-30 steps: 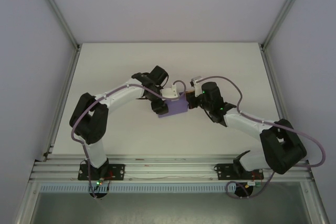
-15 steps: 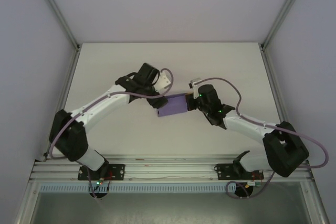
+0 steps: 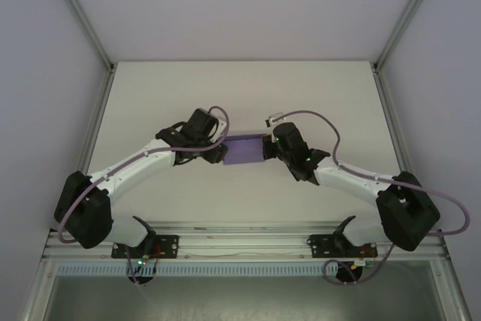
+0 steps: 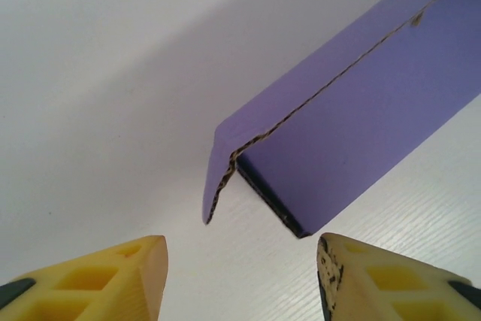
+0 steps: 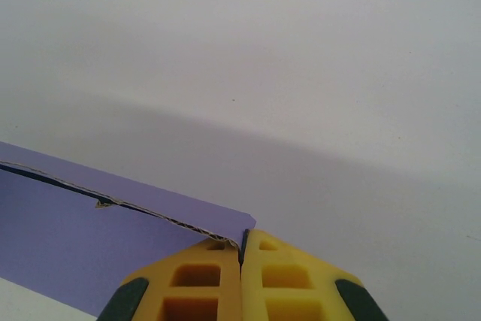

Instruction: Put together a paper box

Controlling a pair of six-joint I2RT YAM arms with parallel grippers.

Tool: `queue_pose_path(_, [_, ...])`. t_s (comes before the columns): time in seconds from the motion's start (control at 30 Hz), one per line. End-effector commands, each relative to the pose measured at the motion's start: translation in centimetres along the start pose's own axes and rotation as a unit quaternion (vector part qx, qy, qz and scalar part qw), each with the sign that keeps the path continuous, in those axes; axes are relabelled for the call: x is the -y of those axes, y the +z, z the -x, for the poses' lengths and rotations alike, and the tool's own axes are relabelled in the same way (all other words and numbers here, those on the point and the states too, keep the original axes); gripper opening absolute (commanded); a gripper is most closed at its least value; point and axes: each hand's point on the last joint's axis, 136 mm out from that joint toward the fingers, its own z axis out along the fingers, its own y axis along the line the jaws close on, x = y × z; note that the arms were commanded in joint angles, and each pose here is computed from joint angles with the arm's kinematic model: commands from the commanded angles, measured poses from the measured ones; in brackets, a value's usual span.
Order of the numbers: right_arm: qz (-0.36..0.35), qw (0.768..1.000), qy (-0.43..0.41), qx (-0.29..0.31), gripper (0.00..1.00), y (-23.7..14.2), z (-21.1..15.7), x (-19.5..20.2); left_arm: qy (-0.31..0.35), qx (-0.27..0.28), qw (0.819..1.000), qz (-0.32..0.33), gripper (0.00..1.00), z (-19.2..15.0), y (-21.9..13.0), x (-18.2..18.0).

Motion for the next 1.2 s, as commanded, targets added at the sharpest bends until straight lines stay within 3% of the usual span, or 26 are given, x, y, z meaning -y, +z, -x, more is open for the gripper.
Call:
queue_pose_path(0.0, [-0.032, 0.997, -0.015, -0.068, 0.00, 0.3, -3.5, 0.9, -0.030, 0.038, 0.999, 0.009, 0.47, 1.9, -0.4, -0.3])
queue_pose_path(0.2, [-0.025, 0.997, -0.015, -0.073, 0.00, 0.3, -3.8, 0.6, -0.032, 0.022, 0.999, 0.032, 0.24, 2.2, 0.3, -0.9])
queue_pose_path(0.3, [-0.023, 0.997, -0.017, -0.075, 0.00, 0.4, -3.8, 0.4, -0.035, 0.019, 0.998, 0.043, 0.18, 2.4, 0.5, -1.2])
queue_pose_path(0.9, [-0.021, 0.996, -0.018, -0.082, 0.00, 0.3, -4.1, 0.3, -0.018, 0.016, 0.997, 0.075, 0.21, 3.0, 1.1, -2.3])
queue_pose_path(1.07, [-0.023, 0.996, -0.021, -0.086, 0.00, 0.3, -4.4, 0.4, -0.015, 0.016, 0.997, 0.077, 0.13, 3.1, 1.4, -2.3])
queue_pose_path(1.17, [-0.025, 0.995, -0.026, -0.092, 0.00, 0.3, -4.6, 0.5, -0.021, 0.020, 0.997, 0.077, 0.02, 3.4, 1.2, -2.3])
